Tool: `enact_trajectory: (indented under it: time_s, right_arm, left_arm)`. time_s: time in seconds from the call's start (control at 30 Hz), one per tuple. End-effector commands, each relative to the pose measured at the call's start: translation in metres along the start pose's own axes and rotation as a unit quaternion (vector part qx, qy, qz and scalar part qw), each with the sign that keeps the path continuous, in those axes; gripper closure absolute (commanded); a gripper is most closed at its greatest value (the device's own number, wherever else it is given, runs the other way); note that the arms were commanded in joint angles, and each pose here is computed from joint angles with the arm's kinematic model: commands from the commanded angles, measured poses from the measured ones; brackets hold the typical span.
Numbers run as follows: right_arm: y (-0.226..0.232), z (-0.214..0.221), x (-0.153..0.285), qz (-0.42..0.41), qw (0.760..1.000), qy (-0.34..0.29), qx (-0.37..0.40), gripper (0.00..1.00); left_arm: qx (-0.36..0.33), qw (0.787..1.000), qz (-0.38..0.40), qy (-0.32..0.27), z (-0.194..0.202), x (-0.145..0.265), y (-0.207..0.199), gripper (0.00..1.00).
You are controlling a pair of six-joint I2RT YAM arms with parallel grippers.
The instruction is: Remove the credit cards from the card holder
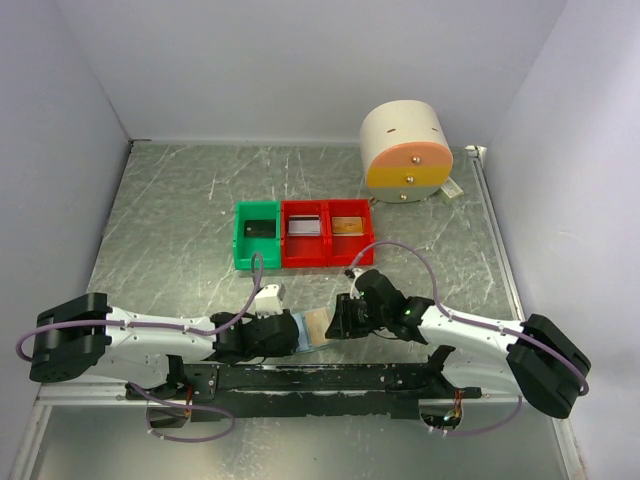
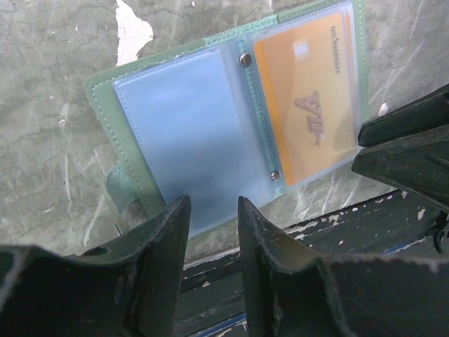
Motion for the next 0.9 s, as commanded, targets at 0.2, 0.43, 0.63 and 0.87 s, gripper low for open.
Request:
enact_trajectory:
  time_s: [0.2, 0.43, 0.63, 0.87]
  right_arm:
    - [0.007, -0.016, 0.004, 0.013, 1.0, -0.02, 0.006, 0.63]
    - [0.002, -0.01, -0.004, 0.016, 1.0, -0.001, -0.005, 0.62]
    - [0.001, -0.001, -0.011, -0.007, 1.0, 0.017, -0.013, 0.63]
    - [0.011, -0.013, -0.003, -0.02, 1.0, -0.01, -0.005, 0.66]
  left_arm:
    - [-0.011, 0.999, -0.047, 0.001, 0.009, -0.006, 0.02, 0.58]
    - [-0.013, 0.998, -0.054, -0.003, 0.01, -0.006, 0.02, 0.57]
    - [-0.011, 0.999, -0.051, -0.002, 0.011, -0.004, 0.023, 0.57]
    - [-0.008, 0.999, -0.046, 0.0, 0.013, -0.005, 0.025, 0.62]
Point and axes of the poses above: each gripper's point midway between its finger pads, its own x axis back along the fingers, its own y axis along the line the jaws close on, z = x × y, the point moved 7 cm from there along x, back along the fingers, and after that the axes turned 7 degrees about x, right-handed, at the moved point
